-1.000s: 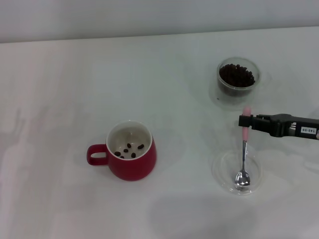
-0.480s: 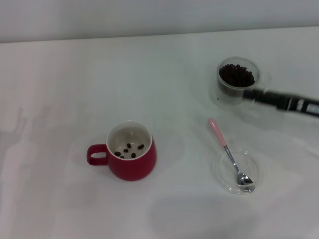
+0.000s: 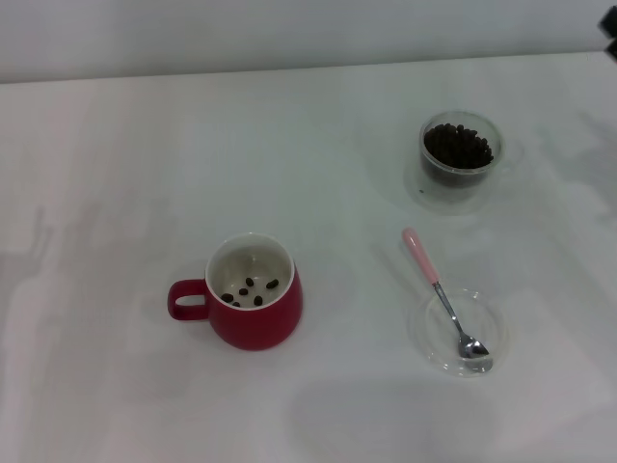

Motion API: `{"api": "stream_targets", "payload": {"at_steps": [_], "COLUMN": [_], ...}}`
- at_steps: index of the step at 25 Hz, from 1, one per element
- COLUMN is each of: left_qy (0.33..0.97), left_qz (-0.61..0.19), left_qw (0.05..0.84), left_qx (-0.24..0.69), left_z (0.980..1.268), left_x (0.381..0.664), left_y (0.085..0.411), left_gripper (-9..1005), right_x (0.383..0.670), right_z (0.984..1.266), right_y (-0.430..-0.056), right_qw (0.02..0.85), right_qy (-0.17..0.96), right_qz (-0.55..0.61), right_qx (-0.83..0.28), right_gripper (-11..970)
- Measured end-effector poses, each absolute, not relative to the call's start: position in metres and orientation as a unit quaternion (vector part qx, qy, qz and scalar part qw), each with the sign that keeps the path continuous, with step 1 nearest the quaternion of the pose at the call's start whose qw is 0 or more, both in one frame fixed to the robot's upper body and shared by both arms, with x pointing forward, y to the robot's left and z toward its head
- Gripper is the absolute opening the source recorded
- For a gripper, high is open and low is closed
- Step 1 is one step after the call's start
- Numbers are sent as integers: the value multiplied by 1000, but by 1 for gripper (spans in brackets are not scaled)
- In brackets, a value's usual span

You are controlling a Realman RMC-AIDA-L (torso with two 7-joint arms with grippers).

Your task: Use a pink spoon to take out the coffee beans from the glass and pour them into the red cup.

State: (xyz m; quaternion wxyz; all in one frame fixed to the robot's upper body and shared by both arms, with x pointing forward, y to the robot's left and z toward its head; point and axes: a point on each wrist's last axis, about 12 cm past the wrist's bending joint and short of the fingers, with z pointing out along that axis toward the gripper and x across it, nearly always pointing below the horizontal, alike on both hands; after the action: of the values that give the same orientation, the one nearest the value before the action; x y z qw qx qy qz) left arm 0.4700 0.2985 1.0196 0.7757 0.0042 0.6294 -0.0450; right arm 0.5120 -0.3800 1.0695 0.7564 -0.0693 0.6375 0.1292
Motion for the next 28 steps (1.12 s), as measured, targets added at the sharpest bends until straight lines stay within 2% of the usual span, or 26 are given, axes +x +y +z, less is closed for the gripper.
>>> {"api": "stream_targets", "payload": {"at_steps": [4, 11, 22, 28], "left_qy": [629, 636, 664, 668], "left_qz": [-45, -46, -61, -62], "left_qw": [776, 770, 745, 742], "left_qx": [4, 2, 11, 7], "left_z": [1020, 1020, 1019, 1022], "left_x": [471, 478, 507, 516], "left_y": [298, 296, 281, 279], "left_gripper": [850, 850, 851, 851], "right_x": [518, 529, 562, 572], "right_z": [1062, 1045, 1040, 1046], "right_y": [-380, -379, -373, -370], "right_qw": [770, 741, 688, 692], "right_qy": [635, 667, 720, 717], "right_qz": [38, -71, -82, -84], "right_qx": [-59, -30, -12, -2], "right_gripper": [784, 799, 823, 836]}}
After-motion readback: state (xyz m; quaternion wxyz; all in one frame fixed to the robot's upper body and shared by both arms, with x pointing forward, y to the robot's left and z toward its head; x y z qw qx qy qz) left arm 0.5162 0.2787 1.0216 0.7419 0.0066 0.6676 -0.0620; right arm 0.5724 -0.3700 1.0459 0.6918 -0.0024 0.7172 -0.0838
